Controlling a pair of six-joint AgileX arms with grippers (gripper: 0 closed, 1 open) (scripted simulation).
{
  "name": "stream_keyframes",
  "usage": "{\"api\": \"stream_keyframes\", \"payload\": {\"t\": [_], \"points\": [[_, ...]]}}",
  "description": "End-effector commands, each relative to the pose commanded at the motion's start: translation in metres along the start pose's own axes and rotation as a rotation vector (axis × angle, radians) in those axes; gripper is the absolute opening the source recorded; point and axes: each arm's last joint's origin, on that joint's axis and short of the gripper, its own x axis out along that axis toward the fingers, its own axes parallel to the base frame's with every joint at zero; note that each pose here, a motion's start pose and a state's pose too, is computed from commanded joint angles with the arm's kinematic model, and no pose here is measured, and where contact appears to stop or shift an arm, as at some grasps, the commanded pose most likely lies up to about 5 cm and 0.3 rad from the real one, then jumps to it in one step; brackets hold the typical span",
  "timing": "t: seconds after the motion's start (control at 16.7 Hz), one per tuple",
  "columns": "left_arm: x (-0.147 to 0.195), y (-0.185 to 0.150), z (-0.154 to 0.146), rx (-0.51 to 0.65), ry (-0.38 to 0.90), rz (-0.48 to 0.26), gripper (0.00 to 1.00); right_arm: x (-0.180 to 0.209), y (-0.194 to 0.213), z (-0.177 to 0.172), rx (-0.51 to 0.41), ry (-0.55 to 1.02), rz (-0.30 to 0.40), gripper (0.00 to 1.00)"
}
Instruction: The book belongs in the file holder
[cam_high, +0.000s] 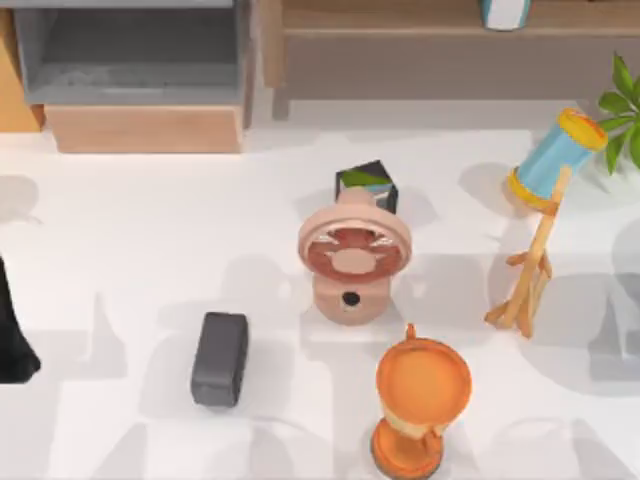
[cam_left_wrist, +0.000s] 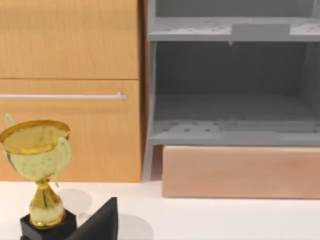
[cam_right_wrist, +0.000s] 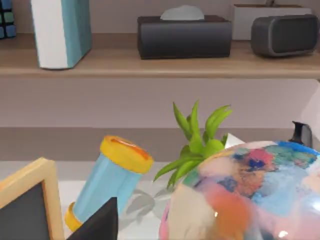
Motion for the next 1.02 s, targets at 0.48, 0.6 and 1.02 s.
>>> {"api": "stream_keyframes", "payload": {"t": [0.48,0.6,1.02], "points": [[0.005,-0.008,0.053,-0.006,-0.030,-0.023,1.00,0.000,0.000,0.000,0.000,0.000,0.000,1.00],[0.014,-0.014,0.086,-0.010,-0.037,-0.033,1.00,0.000,0.000,0.000,0.000,0.000,0.000,1.00],[0.111,-0.081,0.202,-0.015,-0.023,-0.076,1.00,0.000,0.000,0.000,0.000,0.000,0.000,1.00]]}}
